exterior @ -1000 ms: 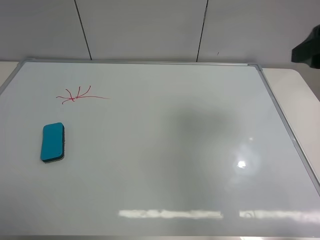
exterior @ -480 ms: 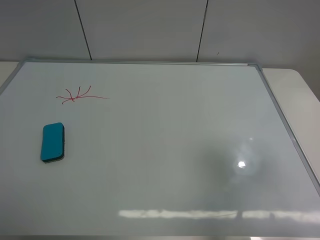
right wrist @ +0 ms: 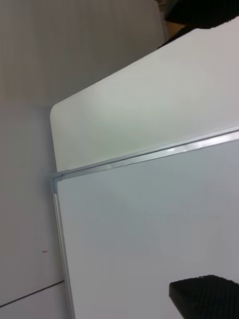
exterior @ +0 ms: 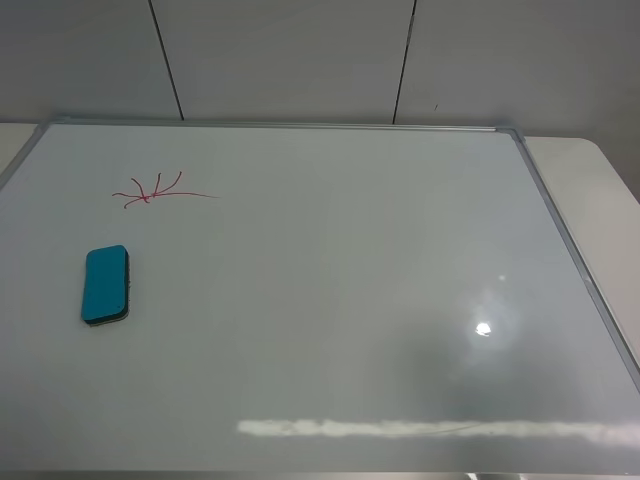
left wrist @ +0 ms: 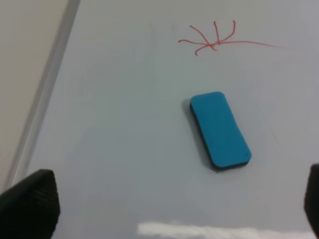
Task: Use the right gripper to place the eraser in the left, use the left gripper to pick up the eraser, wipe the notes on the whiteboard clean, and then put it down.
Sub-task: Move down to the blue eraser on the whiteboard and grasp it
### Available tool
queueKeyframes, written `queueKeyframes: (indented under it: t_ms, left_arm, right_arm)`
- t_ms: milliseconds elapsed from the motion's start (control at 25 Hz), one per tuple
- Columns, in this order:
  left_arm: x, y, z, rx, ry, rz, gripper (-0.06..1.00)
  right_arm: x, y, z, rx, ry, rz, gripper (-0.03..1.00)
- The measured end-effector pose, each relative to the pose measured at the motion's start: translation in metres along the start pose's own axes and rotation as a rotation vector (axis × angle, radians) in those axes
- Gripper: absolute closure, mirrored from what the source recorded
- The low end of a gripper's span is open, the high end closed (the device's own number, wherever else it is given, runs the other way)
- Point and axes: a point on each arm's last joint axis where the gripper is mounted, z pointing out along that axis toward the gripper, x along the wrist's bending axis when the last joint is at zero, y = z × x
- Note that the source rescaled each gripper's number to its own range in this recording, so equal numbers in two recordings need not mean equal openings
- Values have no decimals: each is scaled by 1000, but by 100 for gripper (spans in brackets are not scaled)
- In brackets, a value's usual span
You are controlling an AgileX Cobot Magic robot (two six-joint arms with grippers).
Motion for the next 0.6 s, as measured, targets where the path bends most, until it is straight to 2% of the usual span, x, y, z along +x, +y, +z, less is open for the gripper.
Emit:
queueKeyframes:
  t_ms: [280,440,600]
  left_arm:
    - [0,0,0,0,0,0,-6]
    - [0,0,0,0,0,0,-6]
    - [0,0,0,0,0,0,-6]
  right_arm:
    - [2,-5,2,22,25,-6,-3]
    - [3,-16,3,132,30,-3,-3]
    - [3,-20,6,153,33,-2,-3]
